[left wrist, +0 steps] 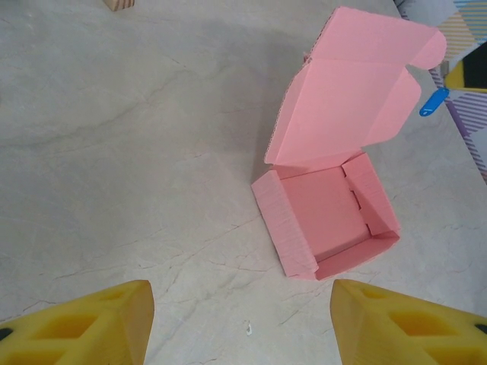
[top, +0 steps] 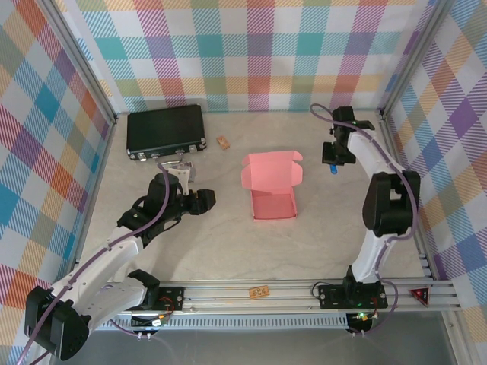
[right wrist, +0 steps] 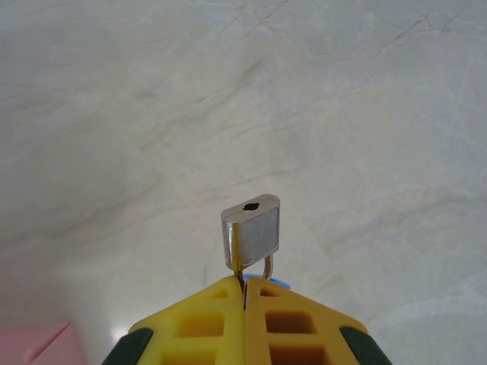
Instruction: Fold the paper box
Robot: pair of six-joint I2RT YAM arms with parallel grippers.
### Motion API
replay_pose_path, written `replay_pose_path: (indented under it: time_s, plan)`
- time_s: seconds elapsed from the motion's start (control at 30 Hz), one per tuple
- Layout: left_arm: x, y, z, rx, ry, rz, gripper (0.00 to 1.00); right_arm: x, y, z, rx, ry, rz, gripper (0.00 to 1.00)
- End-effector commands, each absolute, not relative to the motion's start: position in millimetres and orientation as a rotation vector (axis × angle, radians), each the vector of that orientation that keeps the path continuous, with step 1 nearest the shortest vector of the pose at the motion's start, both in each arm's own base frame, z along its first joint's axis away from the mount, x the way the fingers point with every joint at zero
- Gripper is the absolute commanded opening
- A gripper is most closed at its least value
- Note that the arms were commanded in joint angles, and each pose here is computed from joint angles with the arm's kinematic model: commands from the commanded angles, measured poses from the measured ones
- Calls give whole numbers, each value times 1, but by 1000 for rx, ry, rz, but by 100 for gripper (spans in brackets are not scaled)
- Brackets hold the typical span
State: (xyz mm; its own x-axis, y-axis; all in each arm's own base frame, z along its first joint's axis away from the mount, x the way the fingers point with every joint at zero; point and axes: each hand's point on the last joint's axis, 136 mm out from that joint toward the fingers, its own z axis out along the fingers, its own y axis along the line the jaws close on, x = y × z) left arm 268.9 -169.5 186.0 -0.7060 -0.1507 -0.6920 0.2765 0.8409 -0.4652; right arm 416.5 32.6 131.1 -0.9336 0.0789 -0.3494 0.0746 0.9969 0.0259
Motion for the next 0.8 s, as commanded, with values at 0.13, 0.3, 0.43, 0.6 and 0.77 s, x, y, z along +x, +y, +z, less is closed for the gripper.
replay_pose_path:
  time_s: [0.13,0.3,0.43,0.6,0.77]
  plan:
    - [267,-171,187,75,2229,-746,62,376,95,182,-33,2640,439,0]
    - [268,-171,188,75,2223,-745,62,349,134,202,-142,2583,598,0]
    - [269,-172,187,76,2226,-745,62,329,170,204,-251,2578,681,0]
    - [271,-174,184,74,2236,-752,62,314,205,189,-351,2611,717,0]
    - [271,-175,183,70,2239,-762,62,304,224,159,-375,2684,712,0]
